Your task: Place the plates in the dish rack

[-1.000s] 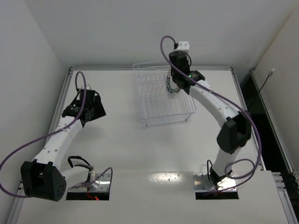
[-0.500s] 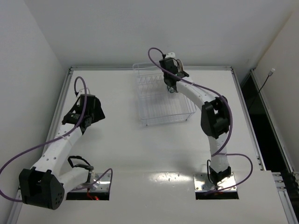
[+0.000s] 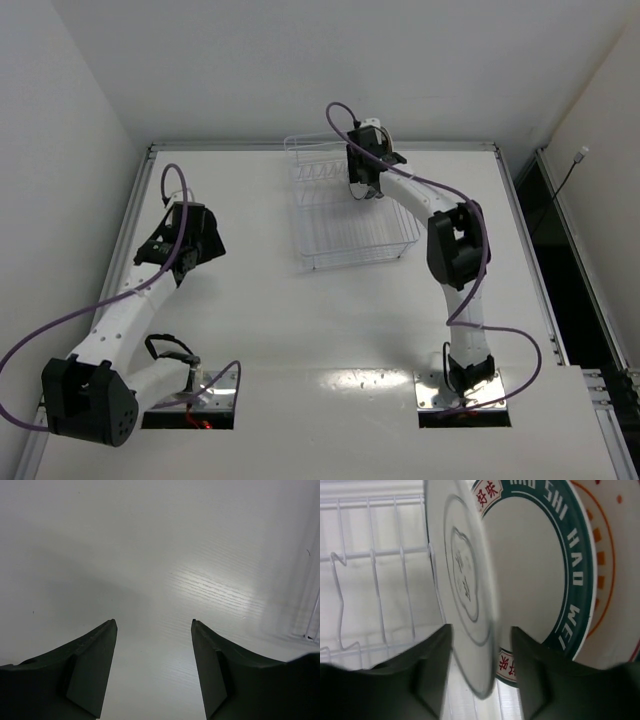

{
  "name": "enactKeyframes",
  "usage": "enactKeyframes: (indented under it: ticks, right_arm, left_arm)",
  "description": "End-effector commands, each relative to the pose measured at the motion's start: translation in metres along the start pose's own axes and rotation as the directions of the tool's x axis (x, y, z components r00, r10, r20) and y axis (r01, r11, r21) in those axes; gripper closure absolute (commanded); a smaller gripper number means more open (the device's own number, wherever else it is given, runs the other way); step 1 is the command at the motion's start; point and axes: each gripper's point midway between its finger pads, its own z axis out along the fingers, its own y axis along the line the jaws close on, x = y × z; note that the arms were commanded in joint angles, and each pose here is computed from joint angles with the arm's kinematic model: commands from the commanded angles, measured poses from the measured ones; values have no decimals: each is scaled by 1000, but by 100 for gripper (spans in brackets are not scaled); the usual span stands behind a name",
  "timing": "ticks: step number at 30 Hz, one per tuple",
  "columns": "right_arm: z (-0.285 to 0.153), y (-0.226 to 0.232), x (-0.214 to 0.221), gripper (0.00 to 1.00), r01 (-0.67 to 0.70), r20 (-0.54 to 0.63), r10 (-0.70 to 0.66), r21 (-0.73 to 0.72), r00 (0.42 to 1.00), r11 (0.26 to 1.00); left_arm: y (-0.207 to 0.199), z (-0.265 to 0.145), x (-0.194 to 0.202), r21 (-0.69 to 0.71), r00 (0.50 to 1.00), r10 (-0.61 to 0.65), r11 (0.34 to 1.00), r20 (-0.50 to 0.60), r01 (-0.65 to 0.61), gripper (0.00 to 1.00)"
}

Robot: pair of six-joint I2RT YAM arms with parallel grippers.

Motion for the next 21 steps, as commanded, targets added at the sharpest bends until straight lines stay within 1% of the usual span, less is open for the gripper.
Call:
enactKeyframes:
  ticks: [1,3,4,5,7,8,9,10,11,12,13,15,16,17,19,21]
  right_arm:
    - [-36,-12,-51,46,-85,106,87,-22,991,996]
    - [-56,-18,-60,41,-92,134,92,-11,987,996]
    - [-77,-22,-63,35,-92,147,94,-21,985,996]
    - [-87,-27,-63,33,-92,146,94,-20,985,996]
    - [-106,-31,-46,27,-66,109,70,-32,992,997]
    - [-132,-33,-54,27,-96,133,104,-67,986,993]
    - [-143,-36,-51,25,-105,129,114,-77,985,991]
    - [-148,-36,-32,24,-84,96,93,-87,991,993]
    - [-162,-29,-26,24,-84,96,96,-124,991,989]
    - [-180,-33,-15,24,-72,108,89,-152,990,986]
    - [-191,-29,-13,23,-63,129,88,-192,988,979]
    - [-215,-46,3,23,-70,150,101,-198,983,978]
    - [-223,-48,11,23,-81,149,116,-219,982,972]
    - [-224,-50,28,22,-90,131,123,-231,984,969]
    - [-236,-60,36,22,-120,141,157,-240,978,963]
    - [-249,-76,47,22,-142,159,177,-211,971,967]
  left_arm:
    - [-7,-2,-11,24,999,2,1000,33,-2,42]
    - [-7,-2,-11,24,999,2,1000,33,-2,42]
    - [-7,-2,-11,24,999,2,1000,33,-2,42]
    - [-7,-2,-11,24,999,2,1000,33,-2,42]
    - [-9,-2,-10,32,1000,2,999,29,-3,42]
    - [-9,-2,-10,32,1000,2,999,29,-3,42]
    - [-10,-2,-12,36,999,-1,999,37,0,42]
    - [-10,-2,-12,36,999,-1,999,37,0,42]
    - [-10,-2,-12,36,999,-1,999,37,0,42]
    - [-10,-2,-12,36,999,-1,999,37,0,42]
    - [-11,-2,-15,41,999,-5,999,46,3,42]
    - [-13,0,-12,47,1000,-1,999,31,0,42]
    - [-13,0,-12,47,1000,-1,999,31,0,42]
    - [-13,0,-12,47,1000,-1,999,31,0,42]
    - [-7,1,-15,16,999,-2,1000,47,1,42]
    - [-2,-2,-21,-13,996,-36,999,78,37,42]
